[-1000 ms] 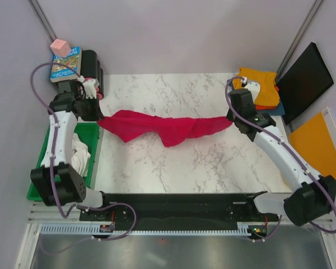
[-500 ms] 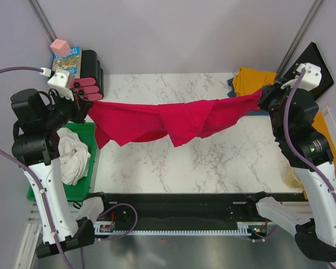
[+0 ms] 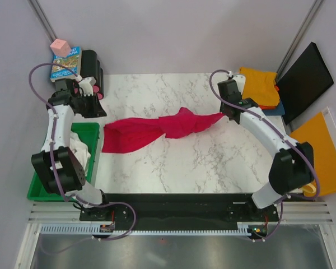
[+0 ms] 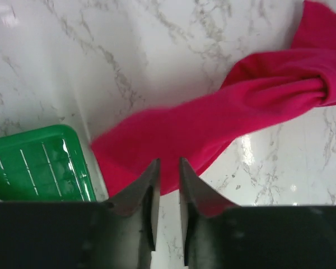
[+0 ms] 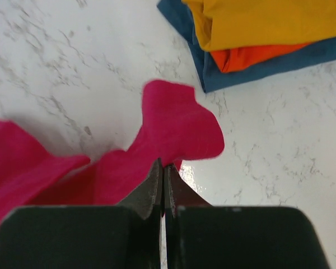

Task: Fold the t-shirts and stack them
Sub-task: Flatten out the tshirt

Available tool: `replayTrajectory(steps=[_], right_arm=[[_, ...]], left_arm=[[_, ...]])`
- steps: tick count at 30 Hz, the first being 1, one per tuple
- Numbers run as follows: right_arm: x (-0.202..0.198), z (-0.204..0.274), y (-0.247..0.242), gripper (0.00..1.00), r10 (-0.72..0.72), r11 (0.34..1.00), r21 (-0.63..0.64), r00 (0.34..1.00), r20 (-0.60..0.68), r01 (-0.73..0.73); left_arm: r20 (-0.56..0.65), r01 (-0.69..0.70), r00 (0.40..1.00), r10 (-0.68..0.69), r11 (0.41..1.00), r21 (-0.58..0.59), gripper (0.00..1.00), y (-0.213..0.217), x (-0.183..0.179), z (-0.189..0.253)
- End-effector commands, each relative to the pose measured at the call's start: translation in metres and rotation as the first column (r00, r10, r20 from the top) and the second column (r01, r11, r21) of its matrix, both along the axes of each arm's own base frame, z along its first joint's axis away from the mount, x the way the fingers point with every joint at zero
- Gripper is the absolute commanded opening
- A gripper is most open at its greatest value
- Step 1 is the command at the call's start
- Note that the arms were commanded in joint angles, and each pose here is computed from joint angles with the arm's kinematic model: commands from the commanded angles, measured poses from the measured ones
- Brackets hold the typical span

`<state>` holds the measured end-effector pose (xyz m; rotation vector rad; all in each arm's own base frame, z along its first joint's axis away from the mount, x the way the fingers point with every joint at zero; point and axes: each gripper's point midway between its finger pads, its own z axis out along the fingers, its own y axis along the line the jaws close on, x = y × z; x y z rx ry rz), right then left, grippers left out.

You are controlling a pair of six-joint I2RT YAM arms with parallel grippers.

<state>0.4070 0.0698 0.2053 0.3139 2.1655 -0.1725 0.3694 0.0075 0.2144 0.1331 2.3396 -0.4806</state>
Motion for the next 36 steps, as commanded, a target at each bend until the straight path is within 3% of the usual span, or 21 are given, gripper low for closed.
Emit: replayTrajectory(steps=[1, 3, 4, 7, 8, 14, 23, 29, 36], right_arm=[[0.03, -0.028, -0.008, 0.09, -0.059, 0.997, -0.054, 0.998, -0.026, 0.057], [0.036, -0.035, -0.005, 0.18, -0.056, 0.997, -0.058, 0.998, -0.042, 0.054], [0.042, -0.036, -0.002, 0.35, -0.051, 0.998, -0.05, 0.998, -0.041, 0.048], [0.049, -0.029, 0.005, 0.56, -0.026, 0.999, -0.038, 0.999, -0.029, 0.025], [0.05, -0.027, 0.009, 0.58, -0.01, 1.0, -0.023, 1.0, -0.026, 0.01], [0.031, -0.024, 0.03, 0.63, 0.08, 0.997, -0.009, 0.996, -0.03, -0.081], [-0.014, -0.085, 0.067, 0.62, 0.209, 0.978, 0.05, 0.963, -0.172, -0.203], [-0.035, -0.108, 0.097, 0.61, 0.256, 0.967, 0.075, 0.942, -0.217, -0.245], [-0.054, -0.135, 0.092, 0.61, 0.223, 0.974, 0.007, 0.941, -0.257, -0.228]], left_arm=[[0.015, -0.045, 0.999, 0.044, 0.993, 0.111, 0.38, 0.024, 0.034, -0.033], [0.007, -0.059, 0.998, 0.059, 0.992, 0.11, 0.56, 0.027, 0.042, -0.042], [0.026, -0.07, 0.997, 0.068, 0.991, 0.115, 0.61, 0.029, 0.047, -0.039], [0.044, -0.091, 0.995, 0.087, 0.99, 0.106, 0.69, 0.032, 0.055, -0.031], [0.049, -0.093, 0.995, 0.089, 0.991, 0.098, 0.69, 0.03, 0.056, -0.028], [0.077, -0.022, 0.997, 0.015, 0.995, 0.095, 0.7, 0.005, 0.034, -0.018], [-0.054, 0.258, 0.966, -0.253, 0.941, 0.218, 0.66, -0.087, -0.015, -0.067], [-0.111, 0.295, 0.954, -0.28, 0.94, 0.17, 0.65, -0.113, -0.019, -0.078], [-0.21, 0.267, 0.953, -0.219, 0.934, 0.238, 0.63, -0.1, -0.022, -0.112]])
